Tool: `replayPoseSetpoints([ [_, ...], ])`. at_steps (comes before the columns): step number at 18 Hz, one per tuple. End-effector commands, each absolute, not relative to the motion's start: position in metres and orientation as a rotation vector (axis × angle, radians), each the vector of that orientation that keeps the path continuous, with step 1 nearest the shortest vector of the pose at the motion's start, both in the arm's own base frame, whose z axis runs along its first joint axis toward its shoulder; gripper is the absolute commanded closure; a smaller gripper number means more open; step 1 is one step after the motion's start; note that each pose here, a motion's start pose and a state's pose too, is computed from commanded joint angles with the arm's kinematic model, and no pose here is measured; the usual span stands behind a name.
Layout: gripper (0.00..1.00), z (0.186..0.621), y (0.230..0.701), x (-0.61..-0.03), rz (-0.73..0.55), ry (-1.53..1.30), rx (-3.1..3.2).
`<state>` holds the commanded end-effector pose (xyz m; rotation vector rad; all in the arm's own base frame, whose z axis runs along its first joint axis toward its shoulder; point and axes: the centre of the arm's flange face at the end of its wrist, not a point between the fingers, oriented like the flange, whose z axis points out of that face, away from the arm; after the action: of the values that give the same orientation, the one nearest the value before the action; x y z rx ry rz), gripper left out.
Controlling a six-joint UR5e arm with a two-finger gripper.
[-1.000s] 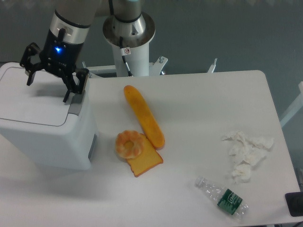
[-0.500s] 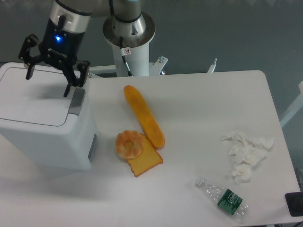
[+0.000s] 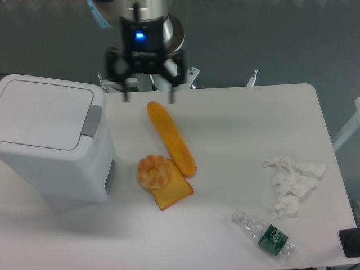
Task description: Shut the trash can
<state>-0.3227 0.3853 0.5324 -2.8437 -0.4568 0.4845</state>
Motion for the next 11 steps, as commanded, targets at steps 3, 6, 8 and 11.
replayPoseSetpoints([
  [3, 0.00, 0.526, 0.343, -0.363, 0.490, -0.505, -2.896],
  [6, 0.00, 0.525, 0.291, -0.395, 0.472, -0.608, -2.935],
  [8, 0.00, 0.523, 0.248, -0.413, 0.439, -0.621, -2.988],
  [11, 0.00, 0.527, 0.174, -0.426, 0.408, -0.546, -3.072],
])
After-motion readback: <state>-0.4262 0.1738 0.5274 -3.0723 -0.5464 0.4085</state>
